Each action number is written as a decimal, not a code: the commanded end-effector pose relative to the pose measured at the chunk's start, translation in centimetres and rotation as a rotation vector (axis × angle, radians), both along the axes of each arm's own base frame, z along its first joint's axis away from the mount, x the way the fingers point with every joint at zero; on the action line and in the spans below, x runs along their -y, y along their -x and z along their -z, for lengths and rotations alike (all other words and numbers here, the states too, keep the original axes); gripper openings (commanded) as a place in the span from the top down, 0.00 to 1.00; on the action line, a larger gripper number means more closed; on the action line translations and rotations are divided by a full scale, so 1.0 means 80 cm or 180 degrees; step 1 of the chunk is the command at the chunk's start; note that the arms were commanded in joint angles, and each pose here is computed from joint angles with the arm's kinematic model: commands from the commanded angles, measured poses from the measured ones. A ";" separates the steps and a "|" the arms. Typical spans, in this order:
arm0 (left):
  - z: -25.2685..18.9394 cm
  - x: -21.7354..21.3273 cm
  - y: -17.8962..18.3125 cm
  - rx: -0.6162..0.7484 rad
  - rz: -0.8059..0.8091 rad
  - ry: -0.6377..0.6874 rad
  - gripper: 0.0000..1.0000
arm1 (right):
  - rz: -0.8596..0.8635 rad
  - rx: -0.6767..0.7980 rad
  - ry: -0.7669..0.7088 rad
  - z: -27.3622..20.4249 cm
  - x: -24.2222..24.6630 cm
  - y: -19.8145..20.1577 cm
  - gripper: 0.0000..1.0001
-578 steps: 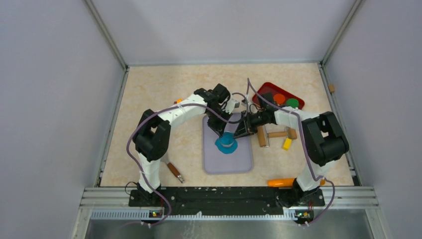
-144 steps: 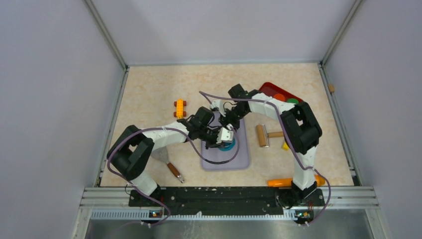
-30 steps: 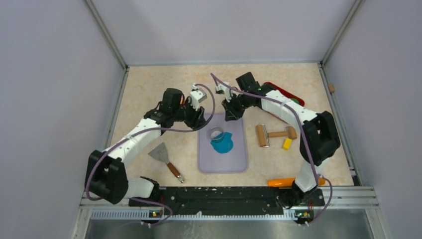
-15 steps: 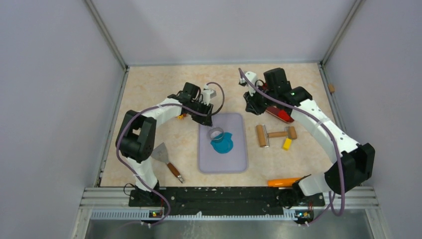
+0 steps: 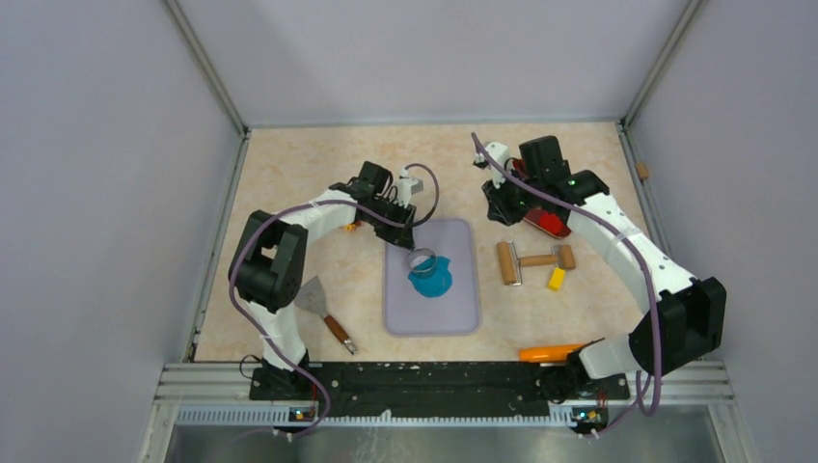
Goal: Roll out the dumpling wrappers from the dough
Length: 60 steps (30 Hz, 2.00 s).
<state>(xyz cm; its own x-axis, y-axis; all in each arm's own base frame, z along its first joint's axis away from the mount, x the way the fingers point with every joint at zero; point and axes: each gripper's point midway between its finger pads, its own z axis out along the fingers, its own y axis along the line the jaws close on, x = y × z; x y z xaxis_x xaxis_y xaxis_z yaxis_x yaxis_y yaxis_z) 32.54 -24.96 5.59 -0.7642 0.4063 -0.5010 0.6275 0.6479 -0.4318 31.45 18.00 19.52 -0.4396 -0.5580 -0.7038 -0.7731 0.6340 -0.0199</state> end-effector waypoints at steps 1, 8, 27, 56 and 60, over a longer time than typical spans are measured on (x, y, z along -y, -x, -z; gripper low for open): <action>-0.024 0.003 -0.012 0.0180 -0.0102 0.0026 0.62 | 0.0085 0.0075 -0.0053 -0.009 0.004 -0.009 0.78; -0.055 0.023 0.010 0.0407 0.0182 0.0455 0.60 | 0.0121 0.0023 -0.0052 -0.001 0.009 -0.006 0.78; -0.032 0.026 0.008 0.0215 0.0343 0.0247 1.00 | 0.0101 0.0015 -0.0076 -0.001 0.005 -0.009 0.79; -0.010 -0.213 0.038 0.0415 -0.0093 -0.1121 1.00 | 0.0094 0.0056 -0.0569 0.036 -0.006 0.032 0.53; -0.011 -0.213 0.030 0.0433 -0.0099 -0.1131 0.68 | 0.0025 -0.0172 -0.0554 0.062 -0.014 0.038 0.53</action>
<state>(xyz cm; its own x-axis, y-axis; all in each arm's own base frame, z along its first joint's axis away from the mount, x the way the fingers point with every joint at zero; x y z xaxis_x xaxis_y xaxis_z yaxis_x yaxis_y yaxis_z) 29.13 -8.31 5.74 -0.7481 0.5260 -0.4045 0.6176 0.7748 -0.1348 28.55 18.04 15.92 -0.4685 -0.4353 -0.7688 -0.7450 0.6624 0.0790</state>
